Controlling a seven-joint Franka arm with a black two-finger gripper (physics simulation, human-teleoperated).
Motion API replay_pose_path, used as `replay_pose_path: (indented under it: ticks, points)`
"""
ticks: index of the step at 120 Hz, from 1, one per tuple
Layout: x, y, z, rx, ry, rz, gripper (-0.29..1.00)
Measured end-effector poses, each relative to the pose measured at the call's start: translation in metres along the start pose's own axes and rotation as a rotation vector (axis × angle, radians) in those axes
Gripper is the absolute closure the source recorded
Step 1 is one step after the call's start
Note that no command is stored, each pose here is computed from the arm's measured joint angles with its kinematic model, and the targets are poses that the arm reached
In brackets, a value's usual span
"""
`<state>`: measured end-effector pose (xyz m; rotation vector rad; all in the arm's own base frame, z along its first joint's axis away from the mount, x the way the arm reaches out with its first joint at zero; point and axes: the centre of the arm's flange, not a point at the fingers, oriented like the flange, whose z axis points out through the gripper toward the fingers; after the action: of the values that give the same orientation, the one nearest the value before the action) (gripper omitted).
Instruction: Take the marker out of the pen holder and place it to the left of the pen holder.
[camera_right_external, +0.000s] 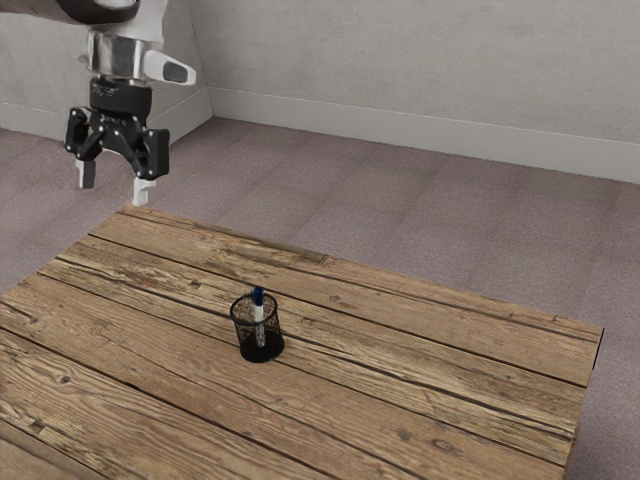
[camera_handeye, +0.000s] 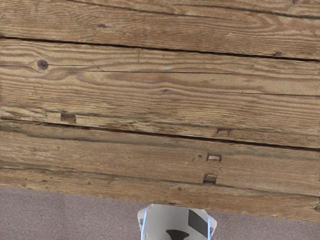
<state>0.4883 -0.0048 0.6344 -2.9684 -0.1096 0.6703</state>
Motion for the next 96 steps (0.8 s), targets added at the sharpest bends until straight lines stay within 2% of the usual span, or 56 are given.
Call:
replay_pose_path:
  ticks: [20, 26, 32, 40, 48, 58, 71, 82, 96]
  points:
    - [0.023, 0.003, -0.024, -0.002, 0.262, -0.062, 0.00]
    - [0.006, 0.006, -0.041, 0.074, 0.349, -0.181, 0.00]
    - [-0.003, 0.075, -0.037, 0.169, 0.407, -0.157, 0.00]
    - [0.007, 0.125, -0.003, 0.238, 0.432, -0.171, 0.00]
    - [0.017, 0.131, 0.015, 0.255, 0.463, -0.256, 0.00]
    - [0.002, 0.128, 0.037, 0.311, 0.526, -0.485, 0.00]
    - [0.025, 0.170, 0.078, 0.370, 0.567, -0.601, 0.00]
    - [0.052, 0.171, 0.091, 0.353, 0.614, -0.676, 0.00]
    - [0.108, 0.159, 0.112, 0.213, 0.617, -0.747, 0.00]
